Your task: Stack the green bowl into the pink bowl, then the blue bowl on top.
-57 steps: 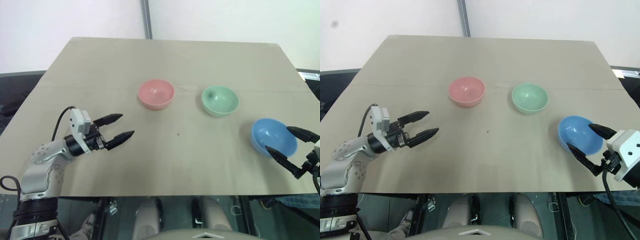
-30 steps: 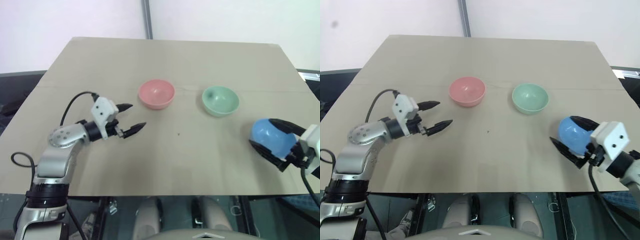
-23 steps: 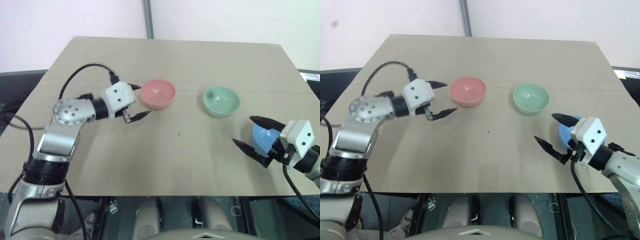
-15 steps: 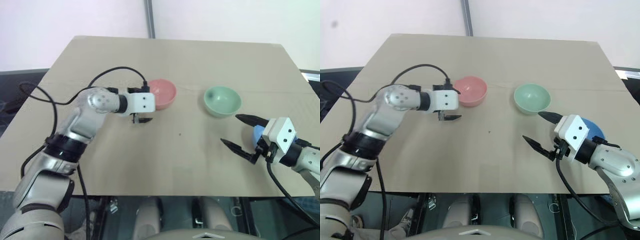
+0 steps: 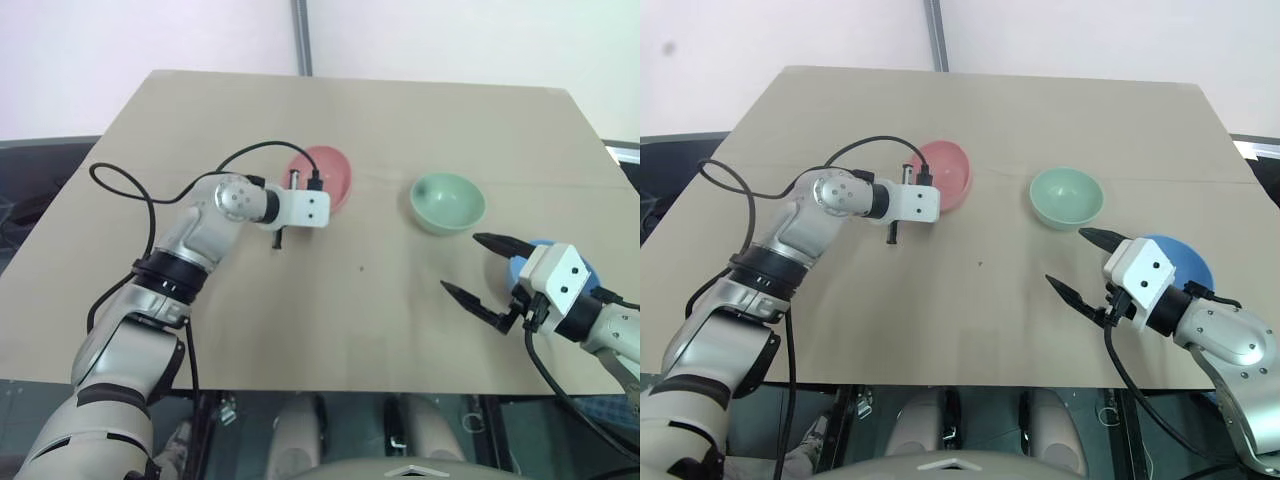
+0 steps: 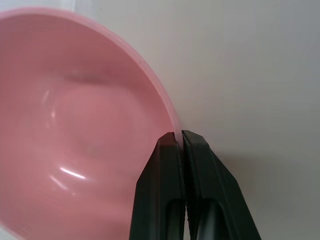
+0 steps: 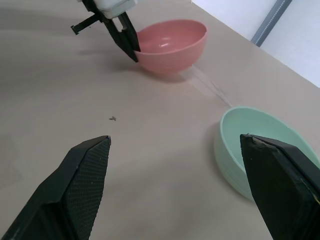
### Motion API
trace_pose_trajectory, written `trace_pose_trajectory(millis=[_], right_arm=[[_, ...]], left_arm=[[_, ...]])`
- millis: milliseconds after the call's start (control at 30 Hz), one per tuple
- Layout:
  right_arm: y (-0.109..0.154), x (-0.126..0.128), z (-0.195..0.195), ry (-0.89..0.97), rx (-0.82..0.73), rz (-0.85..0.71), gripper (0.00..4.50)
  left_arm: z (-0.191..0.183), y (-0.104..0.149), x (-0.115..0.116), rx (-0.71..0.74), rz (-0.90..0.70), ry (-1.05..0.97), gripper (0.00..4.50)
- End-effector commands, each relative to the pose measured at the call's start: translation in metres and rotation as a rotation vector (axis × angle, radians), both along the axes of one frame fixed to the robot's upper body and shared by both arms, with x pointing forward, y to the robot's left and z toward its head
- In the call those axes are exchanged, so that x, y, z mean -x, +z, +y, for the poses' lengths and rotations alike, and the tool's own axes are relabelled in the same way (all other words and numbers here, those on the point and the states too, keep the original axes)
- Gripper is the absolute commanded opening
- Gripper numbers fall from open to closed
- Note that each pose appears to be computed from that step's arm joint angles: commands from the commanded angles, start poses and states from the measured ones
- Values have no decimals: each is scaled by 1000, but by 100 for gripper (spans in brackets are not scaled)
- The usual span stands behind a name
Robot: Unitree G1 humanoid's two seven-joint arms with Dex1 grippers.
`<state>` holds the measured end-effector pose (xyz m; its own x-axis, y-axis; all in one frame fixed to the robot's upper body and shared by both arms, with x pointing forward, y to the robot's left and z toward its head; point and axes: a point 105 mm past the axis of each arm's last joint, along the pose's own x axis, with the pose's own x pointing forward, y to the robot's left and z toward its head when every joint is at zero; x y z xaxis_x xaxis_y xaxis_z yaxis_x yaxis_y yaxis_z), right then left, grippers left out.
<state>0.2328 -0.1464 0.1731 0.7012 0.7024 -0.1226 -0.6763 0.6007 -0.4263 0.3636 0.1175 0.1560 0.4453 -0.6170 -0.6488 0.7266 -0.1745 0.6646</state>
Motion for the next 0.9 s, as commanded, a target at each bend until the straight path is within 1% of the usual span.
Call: trace_pose_trajectory(millis=[33,100,133,233,267,300,333,367,433,500,600,667,733,833,900], right_arm=[[12,4,1,-5,0,-57,450],[13,3,1,-8,-4,-59,450],[14,3,1,-9,-5,-60,450],[14,2,1,-8,-7,-60,450],[14,2,2,-8,-7,-60,450],[14,2,2,-9,-8,-59,450],[15,1,2,-10,-10,-60,450],[15,1,2,-12,-12,-60,450],[15,1,2,-17,-14,-61,450],[15,0,2,-20,-15,-61,450],[14,-1,3,-22,-11,-58,450],[13,-2,2,-23,5,-53,450],[8,-7,-1,-48,63,-51,450],[-2,-26,-9,-99,199,-60,450],[-7,-37,-13,-103,239,-46,450]], left_arm=[[-16,15,51,39,58,-277,5],[-15,14,71,26,120,-365,5],[-15,14,77,18,130,-396,5],[-16,15,83,15,155,-443,5],[-17,14,83,11,157,-454,51],[-18,14,83,4,152,-467,65],[-20,15,83,8,148,-474,88],[-23,15,82,16,141,-480,123],[-27,17,79,23,124,-476,219],[-27,17,76,9,108,-469,295],[-27,22,69,37,79,-426,449],[-25,31,67,86,98,-383,449],[-21,42,71,148,147,-350,449],[-3,53,77,253,289,-234,449],[8,55,81,307,373,-152,449]])
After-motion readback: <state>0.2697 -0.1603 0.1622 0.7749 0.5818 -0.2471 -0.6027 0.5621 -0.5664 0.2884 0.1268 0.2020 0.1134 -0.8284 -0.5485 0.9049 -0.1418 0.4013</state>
